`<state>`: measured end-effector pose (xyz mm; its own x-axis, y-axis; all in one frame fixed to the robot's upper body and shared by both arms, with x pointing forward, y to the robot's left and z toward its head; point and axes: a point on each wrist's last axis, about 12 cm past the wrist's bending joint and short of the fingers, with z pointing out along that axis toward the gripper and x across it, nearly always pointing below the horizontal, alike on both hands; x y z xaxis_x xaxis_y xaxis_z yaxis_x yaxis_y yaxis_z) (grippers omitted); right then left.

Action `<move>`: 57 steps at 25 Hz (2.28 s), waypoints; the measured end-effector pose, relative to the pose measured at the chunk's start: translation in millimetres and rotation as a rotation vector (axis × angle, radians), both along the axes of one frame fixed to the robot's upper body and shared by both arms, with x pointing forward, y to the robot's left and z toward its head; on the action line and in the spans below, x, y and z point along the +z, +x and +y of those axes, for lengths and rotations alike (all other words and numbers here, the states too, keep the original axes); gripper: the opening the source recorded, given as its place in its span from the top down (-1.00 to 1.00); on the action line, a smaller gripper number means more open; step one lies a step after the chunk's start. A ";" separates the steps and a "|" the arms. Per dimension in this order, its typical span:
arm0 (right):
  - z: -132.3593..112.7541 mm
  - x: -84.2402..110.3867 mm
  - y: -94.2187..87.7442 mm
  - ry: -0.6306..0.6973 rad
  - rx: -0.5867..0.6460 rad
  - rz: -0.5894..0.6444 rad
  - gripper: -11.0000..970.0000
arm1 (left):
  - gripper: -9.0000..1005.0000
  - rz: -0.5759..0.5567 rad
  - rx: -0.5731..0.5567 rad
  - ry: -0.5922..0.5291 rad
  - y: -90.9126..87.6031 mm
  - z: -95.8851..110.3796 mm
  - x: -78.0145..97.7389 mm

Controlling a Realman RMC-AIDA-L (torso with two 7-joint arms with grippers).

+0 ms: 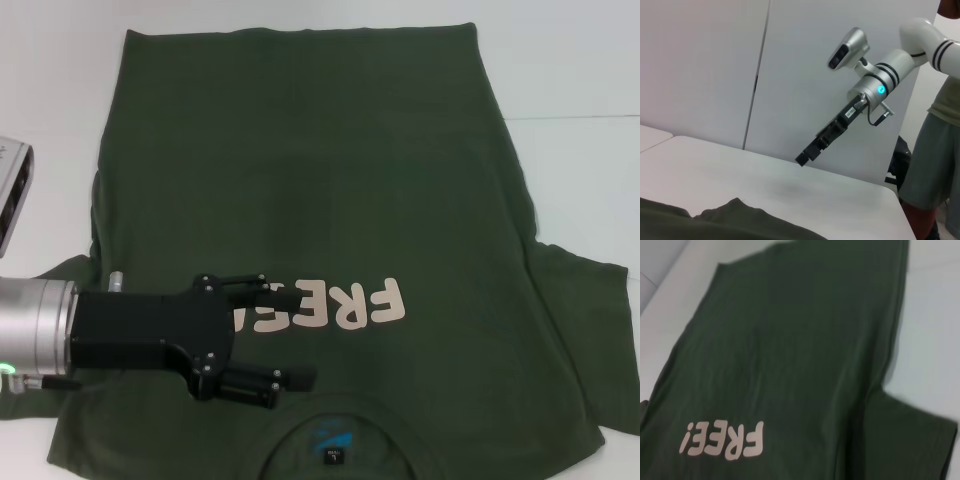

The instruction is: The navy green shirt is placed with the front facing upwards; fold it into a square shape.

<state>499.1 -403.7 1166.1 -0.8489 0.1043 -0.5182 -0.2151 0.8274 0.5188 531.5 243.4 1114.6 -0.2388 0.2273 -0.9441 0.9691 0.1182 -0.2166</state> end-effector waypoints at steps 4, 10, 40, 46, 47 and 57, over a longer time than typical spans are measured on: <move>-1.0 -5.3 8.7 0.048 -0.017 0.094 -0.71 | -0.81 0.005 0.003 0.001 -1.5 1.3 -1.4; -7.0 -11.8 19.7 0.032 -0.018 0.204 -0.71 | -0.81 0.017 -0.001 0.006 -3.5 2.4 -2.6; 31.0 -40.8 45.2 -0.124 0.126 0.488 -0.71 | -0.81 0.041 -0.008 0.010 -4.9 0.6 -4.2; 33.7 -40.2 48.1 -0.123 0.123 0.493 -0.70 | -0.81 0.039 -0.009 0.010 -5.2 0.7 -4.6; 34.2 -41.1 48.0 -0.123 0.124 0.496 -0.70 | -0.81 0.039 -0.009 0.010 -5.3 0.6 -4.7; 35.1 -47.9 48.7 -0.158 0.116 0.515 -0.70 | -0.81 0.036 -0.014 0.007 -6.3 0.6 -4.8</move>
